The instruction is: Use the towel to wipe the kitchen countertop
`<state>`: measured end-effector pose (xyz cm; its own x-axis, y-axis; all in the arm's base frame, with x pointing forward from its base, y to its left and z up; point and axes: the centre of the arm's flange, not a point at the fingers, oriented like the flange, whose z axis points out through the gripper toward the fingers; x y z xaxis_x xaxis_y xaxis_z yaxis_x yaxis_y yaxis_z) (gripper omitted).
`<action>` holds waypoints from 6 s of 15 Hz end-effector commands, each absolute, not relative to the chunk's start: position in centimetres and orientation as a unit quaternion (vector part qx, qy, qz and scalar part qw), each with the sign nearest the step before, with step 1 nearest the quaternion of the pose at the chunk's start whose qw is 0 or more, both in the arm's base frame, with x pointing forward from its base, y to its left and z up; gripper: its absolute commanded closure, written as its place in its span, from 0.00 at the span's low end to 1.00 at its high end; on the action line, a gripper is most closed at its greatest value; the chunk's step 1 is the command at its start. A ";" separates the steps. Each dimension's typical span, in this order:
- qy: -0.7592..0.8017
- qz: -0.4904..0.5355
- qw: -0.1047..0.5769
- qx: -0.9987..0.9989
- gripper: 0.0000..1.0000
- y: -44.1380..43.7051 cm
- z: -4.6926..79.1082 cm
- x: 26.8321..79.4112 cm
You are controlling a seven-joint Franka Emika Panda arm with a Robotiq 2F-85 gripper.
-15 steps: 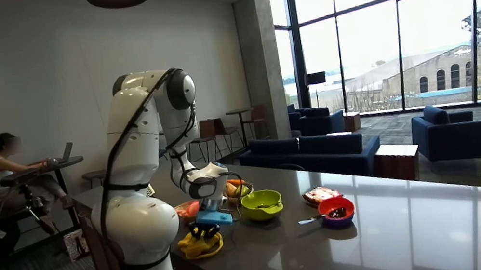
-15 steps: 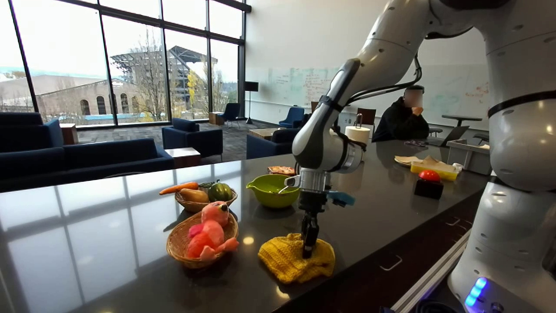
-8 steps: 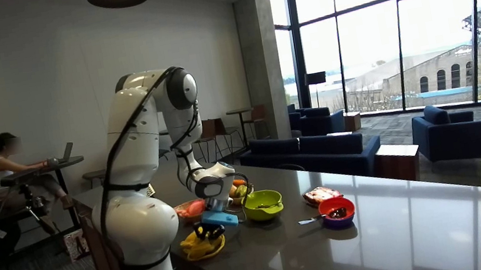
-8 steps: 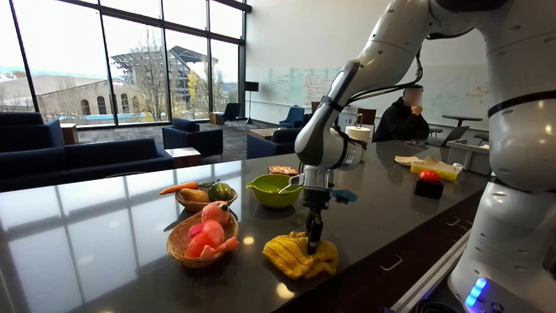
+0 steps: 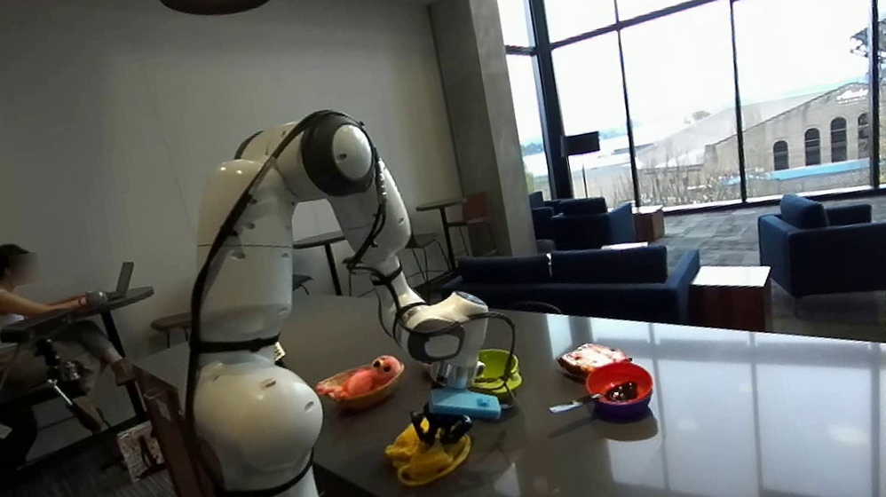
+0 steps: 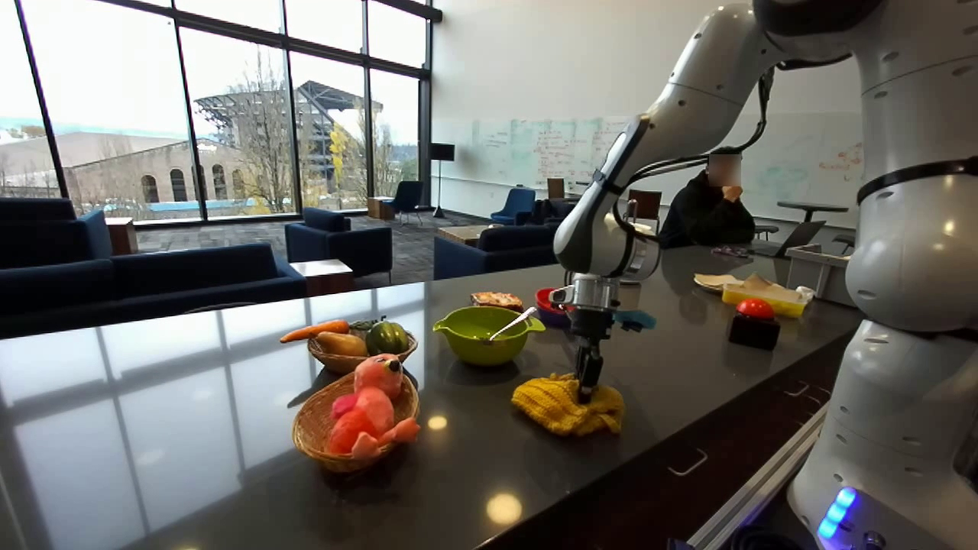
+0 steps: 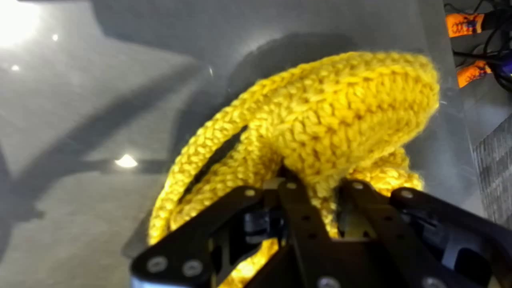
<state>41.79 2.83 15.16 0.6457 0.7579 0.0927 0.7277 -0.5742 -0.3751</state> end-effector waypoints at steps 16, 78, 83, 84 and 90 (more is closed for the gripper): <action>-0.396 0.005 0.053 -0.917 0.96 -22.2 17.3 44.7; 0.062 -0.056 -0.055 -0.995 0.00 -1.6 36.1 37.5; 0.065 -0.040 -0.038 -0.996 0.00 -1.2 35.9 37.5; 0.064 -0.042 -0.037 -0.996 0.00 -1.1 36.2 37.2; 0.065 -0.037 -0.037 -0.997 0.00 -1.1 35.8 37.3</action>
<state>37.34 -1.13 35.78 0.9888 -0.1265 0.0794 -0.1321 -0.9889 0.0688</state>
